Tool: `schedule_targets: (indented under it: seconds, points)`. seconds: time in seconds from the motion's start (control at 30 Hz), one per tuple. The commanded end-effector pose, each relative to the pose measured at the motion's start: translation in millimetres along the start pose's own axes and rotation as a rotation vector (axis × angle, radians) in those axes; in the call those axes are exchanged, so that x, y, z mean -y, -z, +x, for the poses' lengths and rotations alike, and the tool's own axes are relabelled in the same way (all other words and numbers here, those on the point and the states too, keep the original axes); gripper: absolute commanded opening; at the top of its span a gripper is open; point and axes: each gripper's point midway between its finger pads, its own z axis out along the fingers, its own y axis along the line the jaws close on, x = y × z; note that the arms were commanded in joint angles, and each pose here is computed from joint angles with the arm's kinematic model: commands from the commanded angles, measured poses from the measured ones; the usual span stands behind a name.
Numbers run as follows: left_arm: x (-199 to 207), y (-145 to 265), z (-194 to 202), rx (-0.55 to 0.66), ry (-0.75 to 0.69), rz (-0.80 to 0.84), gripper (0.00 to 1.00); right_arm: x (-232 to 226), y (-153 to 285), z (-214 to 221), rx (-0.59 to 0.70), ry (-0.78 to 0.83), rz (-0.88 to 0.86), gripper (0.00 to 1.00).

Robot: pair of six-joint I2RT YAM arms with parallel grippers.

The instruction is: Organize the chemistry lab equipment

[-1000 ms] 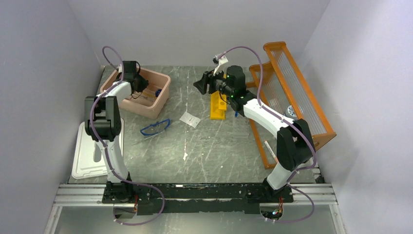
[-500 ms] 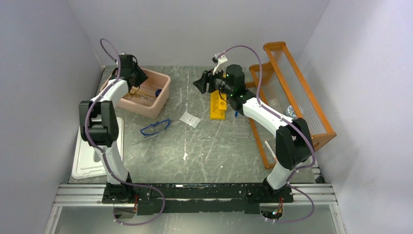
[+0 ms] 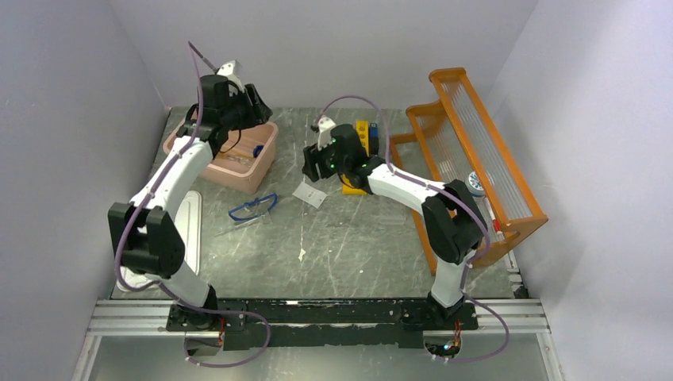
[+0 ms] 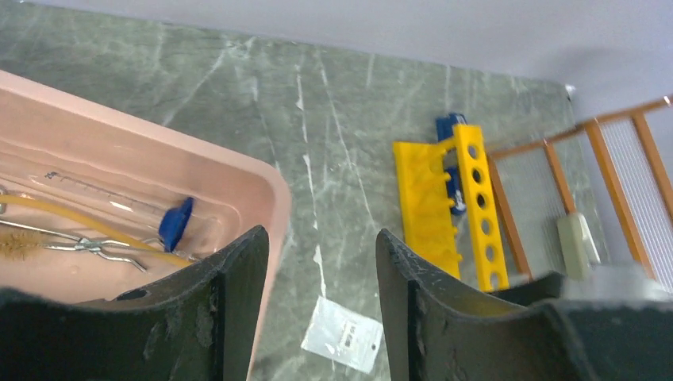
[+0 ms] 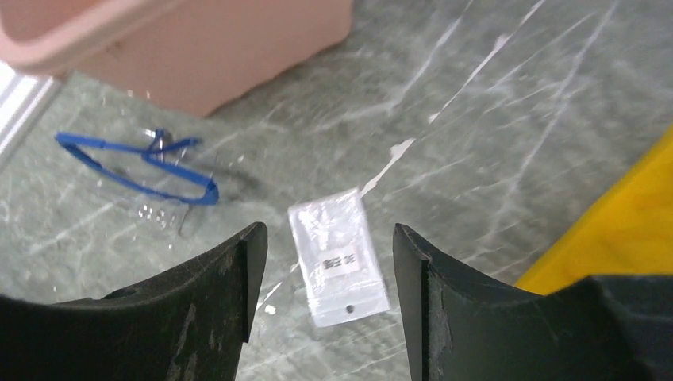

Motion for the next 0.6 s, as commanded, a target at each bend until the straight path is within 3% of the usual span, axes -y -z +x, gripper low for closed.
schedule_targets:
  seconds: [0.0,0.33,0.57]
  points:
    - [8,32,7,-0.004,-0.094,0.013,0.57,-30,-14,27,-0.088,0.054,-0.061,0.63]
    - [-30,103,-3,0.079,-0.080,-0.250,0.56,-127,-48,54,-0.076,0.089,-0.360,0.60]
    - [-40,133,9,0.080,-0.063,-0.300,0.57,-155,-58,77,-0.123,-0.025,-0.321,0.58]
